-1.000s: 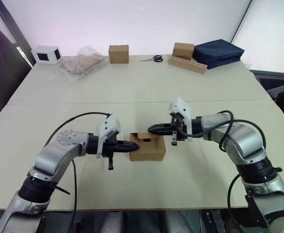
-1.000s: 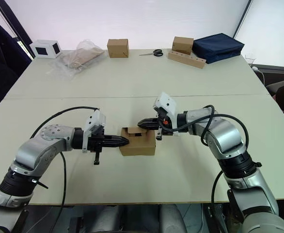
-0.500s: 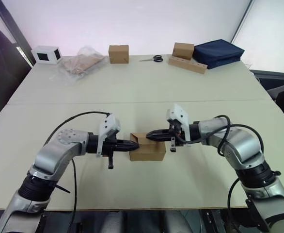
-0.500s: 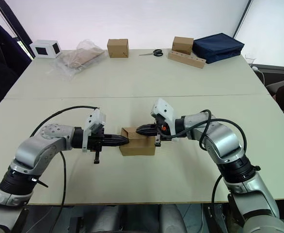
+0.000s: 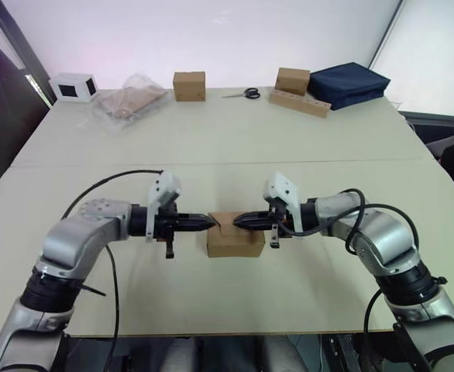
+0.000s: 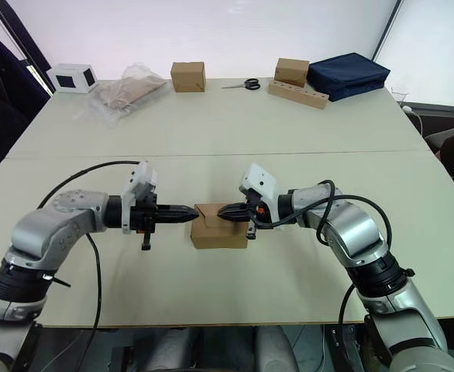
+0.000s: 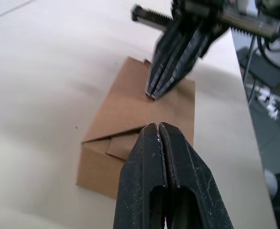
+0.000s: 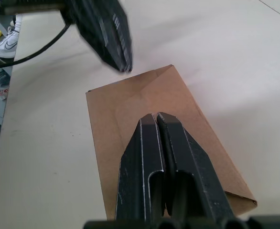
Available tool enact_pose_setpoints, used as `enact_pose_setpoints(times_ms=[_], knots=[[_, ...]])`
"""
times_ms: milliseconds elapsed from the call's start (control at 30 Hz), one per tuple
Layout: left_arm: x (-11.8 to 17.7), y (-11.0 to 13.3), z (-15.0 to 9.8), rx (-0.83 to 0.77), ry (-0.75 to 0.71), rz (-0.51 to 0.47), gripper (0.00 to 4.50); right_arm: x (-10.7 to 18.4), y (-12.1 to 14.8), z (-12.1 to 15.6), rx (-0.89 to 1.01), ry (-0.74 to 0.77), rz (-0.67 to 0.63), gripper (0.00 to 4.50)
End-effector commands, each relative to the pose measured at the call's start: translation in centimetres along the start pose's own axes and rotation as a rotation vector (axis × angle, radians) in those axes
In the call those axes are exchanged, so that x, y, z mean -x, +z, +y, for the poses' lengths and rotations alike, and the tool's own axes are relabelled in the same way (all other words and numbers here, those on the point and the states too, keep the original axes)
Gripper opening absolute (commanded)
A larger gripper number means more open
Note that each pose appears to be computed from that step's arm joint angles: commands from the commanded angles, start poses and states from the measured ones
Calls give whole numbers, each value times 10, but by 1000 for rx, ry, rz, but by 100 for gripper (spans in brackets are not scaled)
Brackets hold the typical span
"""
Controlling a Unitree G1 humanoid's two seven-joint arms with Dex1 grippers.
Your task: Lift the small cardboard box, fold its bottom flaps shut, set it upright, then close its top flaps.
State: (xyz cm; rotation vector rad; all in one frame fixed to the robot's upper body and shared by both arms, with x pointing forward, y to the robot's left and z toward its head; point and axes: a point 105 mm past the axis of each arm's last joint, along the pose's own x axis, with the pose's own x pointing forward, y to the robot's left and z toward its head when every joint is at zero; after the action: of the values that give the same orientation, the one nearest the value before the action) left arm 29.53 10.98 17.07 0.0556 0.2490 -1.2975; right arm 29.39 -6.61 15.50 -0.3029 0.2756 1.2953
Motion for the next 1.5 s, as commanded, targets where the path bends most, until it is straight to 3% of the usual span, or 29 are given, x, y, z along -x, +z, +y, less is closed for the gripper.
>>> enact_pose_setpoints(times_ms=[33,367,633,733,867,1067,1500], knots=[[1,16,9,-32,40,-57,2,1,11,3,46,1,-33,0],[-21,-14,9,-47,27,27,2,4,17,4,46,-10,-53,0],[-24,-20,11,-59,28,41,2,15,24,2,42,-42,-82,0],[-24,-20,11,-64,34,36,0,21,28,0,48,-61,-91,70],[-24,-17,14,-64,46,19,0,27,29,0,79,-75,-78,228],[-22,-8,17,-25,57,-40,0,31,22,4,147,-80,-8,228],[-24,-9,15,-24,51,-31,0,17,11,0,207,-114,40,228]])
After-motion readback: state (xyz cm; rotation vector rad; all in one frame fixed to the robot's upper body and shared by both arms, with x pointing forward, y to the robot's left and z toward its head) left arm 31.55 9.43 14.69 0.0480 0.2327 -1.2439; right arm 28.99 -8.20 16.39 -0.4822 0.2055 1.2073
